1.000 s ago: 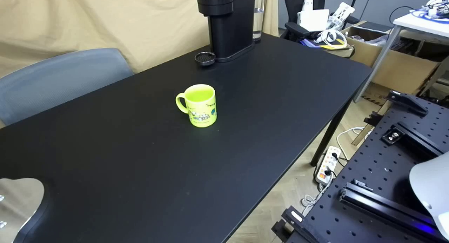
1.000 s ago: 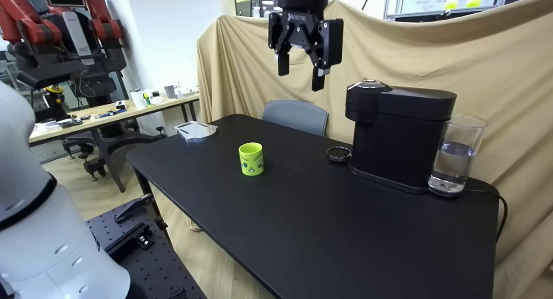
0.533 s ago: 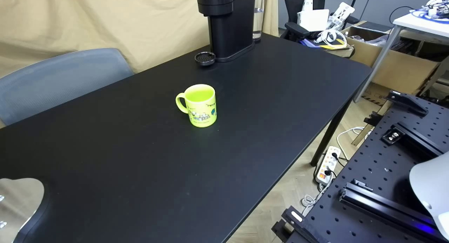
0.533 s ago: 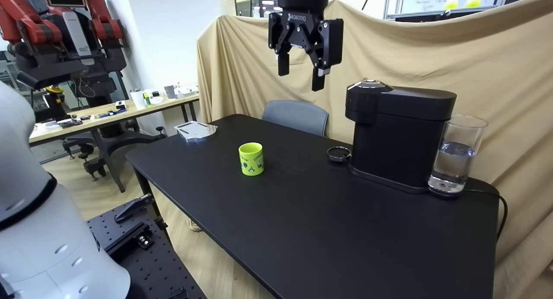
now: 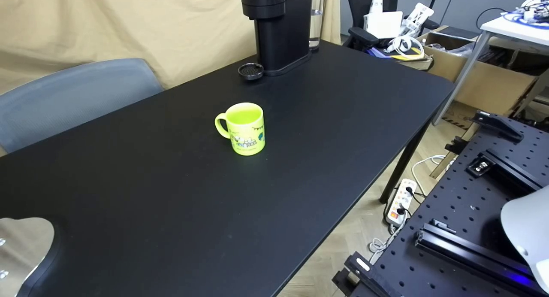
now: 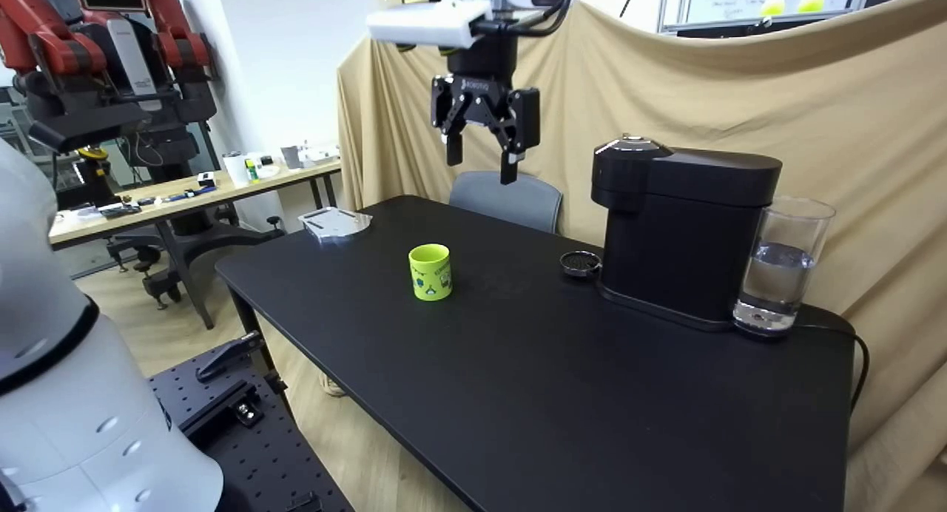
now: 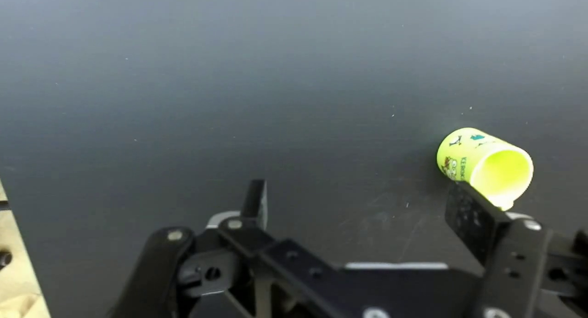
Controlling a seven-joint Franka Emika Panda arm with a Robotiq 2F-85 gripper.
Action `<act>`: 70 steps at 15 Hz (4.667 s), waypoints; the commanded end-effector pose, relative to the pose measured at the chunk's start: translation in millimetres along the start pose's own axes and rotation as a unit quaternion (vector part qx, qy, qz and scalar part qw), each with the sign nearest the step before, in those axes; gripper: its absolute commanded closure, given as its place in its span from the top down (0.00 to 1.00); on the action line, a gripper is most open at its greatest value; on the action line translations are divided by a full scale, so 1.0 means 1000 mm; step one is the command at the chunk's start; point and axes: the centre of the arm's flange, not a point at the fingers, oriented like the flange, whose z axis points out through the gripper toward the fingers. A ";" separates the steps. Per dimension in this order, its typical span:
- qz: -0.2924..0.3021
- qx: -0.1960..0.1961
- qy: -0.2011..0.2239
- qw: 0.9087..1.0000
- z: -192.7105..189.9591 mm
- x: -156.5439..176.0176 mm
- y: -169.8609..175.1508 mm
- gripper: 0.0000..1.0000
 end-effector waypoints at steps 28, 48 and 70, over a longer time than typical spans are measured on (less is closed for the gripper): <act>-0.326 -0.088 -0.045 0.940 0.218 0.116 -0.229 1.00; -0.342 -0.086 -0.073 0.933 0.293 0.147 -0.254 0.05; -0.372 -0.069 -0.089 0.921 0.241 0.035 -0.162 0.03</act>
